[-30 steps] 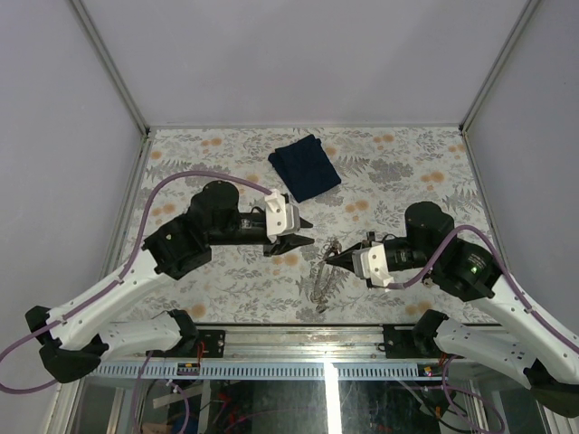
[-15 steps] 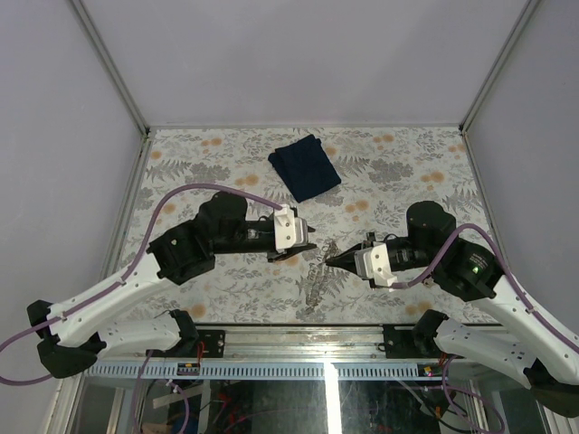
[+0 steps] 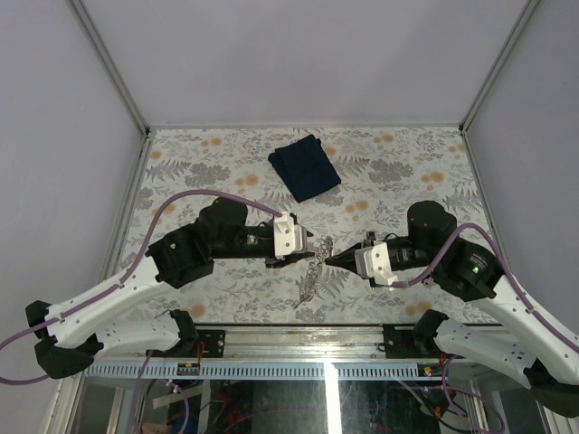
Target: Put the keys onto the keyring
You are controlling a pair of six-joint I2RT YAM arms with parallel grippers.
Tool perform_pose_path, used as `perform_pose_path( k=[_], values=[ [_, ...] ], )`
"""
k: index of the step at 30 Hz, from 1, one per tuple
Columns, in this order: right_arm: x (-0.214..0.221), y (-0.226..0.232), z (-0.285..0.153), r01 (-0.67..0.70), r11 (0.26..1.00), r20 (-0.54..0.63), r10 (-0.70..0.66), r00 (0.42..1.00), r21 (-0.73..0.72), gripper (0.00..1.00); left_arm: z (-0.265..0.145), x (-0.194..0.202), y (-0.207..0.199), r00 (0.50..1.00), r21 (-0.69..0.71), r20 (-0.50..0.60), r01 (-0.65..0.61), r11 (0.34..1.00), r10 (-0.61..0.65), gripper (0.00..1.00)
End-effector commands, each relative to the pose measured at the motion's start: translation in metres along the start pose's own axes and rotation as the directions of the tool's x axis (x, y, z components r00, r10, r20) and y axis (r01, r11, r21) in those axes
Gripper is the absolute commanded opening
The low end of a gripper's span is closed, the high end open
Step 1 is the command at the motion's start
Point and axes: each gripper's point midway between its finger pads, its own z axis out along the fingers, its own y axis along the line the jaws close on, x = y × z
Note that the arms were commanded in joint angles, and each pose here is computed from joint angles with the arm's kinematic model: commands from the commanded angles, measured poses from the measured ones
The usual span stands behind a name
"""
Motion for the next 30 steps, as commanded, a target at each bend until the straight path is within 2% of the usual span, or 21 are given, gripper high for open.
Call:
perform_pose_path(
  k=[1,18,30],
  values=[
    [-0.035,-0.018,-0.007,0.086,0.995,0.079,-0.090,0.993,0.058,0.00,-0.003,-0.005,-0.003,0.999,-0.001,0.017,-0.027,1.000,0.027,0.41],
    [-0.034,-0.018,-0.007,0.078,0.995,0.078,-0.082,0.994,0.057,0.00,0.000,-0.015,-0.015,0.998,0.051,0.046,-0.032,0.998,0.030,0.40],
    [-0.035,-0.017,-0.006,0.071,0.996,0.084,-0.075,0.994,0.047,0.00,0.001,-0.025,-0.020,0.997,0.083,0.072,-0.042,0.996,0.036,0.32]
  ],
)
